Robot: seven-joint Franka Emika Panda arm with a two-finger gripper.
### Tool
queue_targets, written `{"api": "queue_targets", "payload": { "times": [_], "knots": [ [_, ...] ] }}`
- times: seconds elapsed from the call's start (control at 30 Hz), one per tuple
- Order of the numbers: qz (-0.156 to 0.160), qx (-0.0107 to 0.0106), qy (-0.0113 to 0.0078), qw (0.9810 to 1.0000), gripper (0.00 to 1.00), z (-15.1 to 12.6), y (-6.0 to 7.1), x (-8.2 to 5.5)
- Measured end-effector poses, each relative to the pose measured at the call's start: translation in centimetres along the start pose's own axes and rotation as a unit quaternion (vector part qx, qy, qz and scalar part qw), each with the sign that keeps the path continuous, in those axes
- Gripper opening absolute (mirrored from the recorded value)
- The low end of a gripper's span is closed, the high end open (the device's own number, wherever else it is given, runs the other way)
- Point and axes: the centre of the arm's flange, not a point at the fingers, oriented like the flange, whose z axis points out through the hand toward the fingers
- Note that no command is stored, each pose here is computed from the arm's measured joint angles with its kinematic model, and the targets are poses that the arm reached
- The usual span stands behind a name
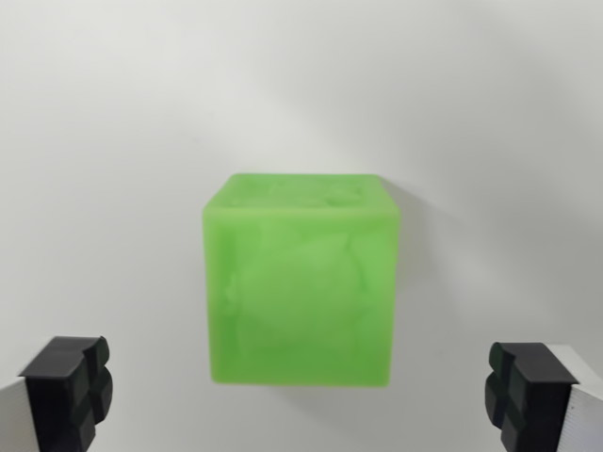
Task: Stack cube
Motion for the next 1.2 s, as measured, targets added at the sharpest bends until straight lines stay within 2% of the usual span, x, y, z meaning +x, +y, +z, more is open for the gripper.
{"api": "queue_targets", "payload": {
  "times": [0.5,0.93,0.97,1.2],
  "knots": [
    [0.000,0.0000,0.0000,1.0000,1.00,4.8,0.0,0.0],
    [0.000,0.0000,0.0000,1.0000,1.00,6.5,0.0,0.0],
    [0.000,0.0000,0.0001,1.0000,0.00,6.5,0.0,0.0],
    [0.000,0.0000,0.0007,1.0000,0.00,6.5,0.0,0.1]
  ]
}}
